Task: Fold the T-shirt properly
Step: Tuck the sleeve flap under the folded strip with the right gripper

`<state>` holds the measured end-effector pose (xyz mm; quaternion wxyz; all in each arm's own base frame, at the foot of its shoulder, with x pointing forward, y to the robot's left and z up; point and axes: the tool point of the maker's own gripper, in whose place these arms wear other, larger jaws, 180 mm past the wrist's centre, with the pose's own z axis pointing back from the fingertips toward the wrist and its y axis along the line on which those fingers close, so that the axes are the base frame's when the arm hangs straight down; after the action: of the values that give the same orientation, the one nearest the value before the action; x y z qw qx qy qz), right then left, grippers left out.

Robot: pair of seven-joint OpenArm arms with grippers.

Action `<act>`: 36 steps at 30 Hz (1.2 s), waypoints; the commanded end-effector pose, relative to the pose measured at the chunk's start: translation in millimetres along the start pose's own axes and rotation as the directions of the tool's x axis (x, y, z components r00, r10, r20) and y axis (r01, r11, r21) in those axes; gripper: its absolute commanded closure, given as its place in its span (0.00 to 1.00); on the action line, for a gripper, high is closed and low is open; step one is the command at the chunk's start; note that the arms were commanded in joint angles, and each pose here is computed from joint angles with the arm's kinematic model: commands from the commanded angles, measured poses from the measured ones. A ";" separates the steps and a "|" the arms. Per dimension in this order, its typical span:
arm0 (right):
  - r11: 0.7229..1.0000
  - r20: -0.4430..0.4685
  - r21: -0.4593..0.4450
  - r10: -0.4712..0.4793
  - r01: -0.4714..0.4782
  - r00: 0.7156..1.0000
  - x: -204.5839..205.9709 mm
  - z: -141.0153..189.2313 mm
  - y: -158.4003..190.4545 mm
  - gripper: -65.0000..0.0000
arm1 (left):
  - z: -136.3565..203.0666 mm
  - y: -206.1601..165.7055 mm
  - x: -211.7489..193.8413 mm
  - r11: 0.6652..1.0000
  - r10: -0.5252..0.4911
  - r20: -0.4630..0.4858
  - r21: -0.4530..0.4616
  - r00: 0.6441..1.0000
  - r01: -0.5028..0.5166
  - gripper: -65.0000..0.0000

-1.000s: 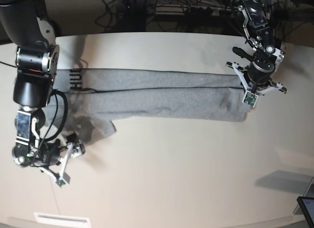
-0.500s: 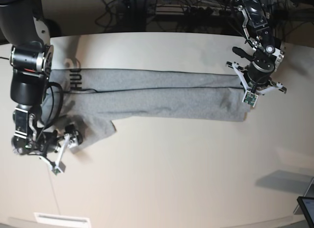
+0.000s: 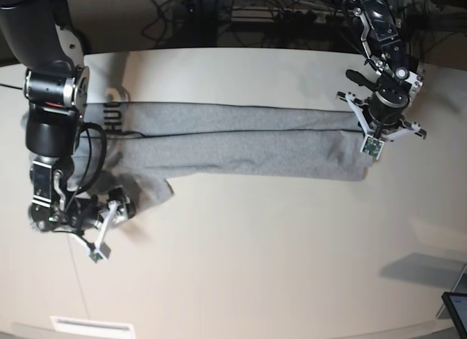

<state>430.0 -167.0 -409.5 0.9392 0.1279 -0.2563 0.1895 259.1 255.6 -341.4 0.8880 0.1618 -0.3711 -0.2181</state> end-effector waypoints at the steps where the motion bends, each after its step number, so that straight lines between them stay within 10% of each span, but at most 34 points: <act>1: 1.000 0.016 -0.003 0.010 -0.010 1.000 11.6 5.6 -2.5 0.34 | 2.8 8.4 8.8 1.000 -0.006 0.032 0.026 0.999 0.005 1.00; 9: 1.000 0.013 -0.006 0.009 -0.009 1.000 10.5 6.0 -4.1 1.00 | 2.5 7.2 9.2 1.000 -0.007 0.032 0.023 0.999 0.006 1.00; 22: 0.993 0.032 -0.085 0.083 -0.080 0.996 25.4 31.8 -9.8 1.00 | 2.4 6.8 9.5 1.000 -0.007 0.033 0.022 0.999 0.007 1.00; 36: 0.922 -0.061 -0.306 0.230 -0.237 0.971 8.1 106.9 -3.1 1.00 | 1.8 7.1 12.5 1.000 -0.010 0.039 0.022 0.999 0.009 1.00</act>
<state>376.2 -202.6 -337.5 0.9309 -0.0492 -0.2515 0.2604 261.3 253.2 -340.6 0.8867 0.1603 -0.3735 -0.2205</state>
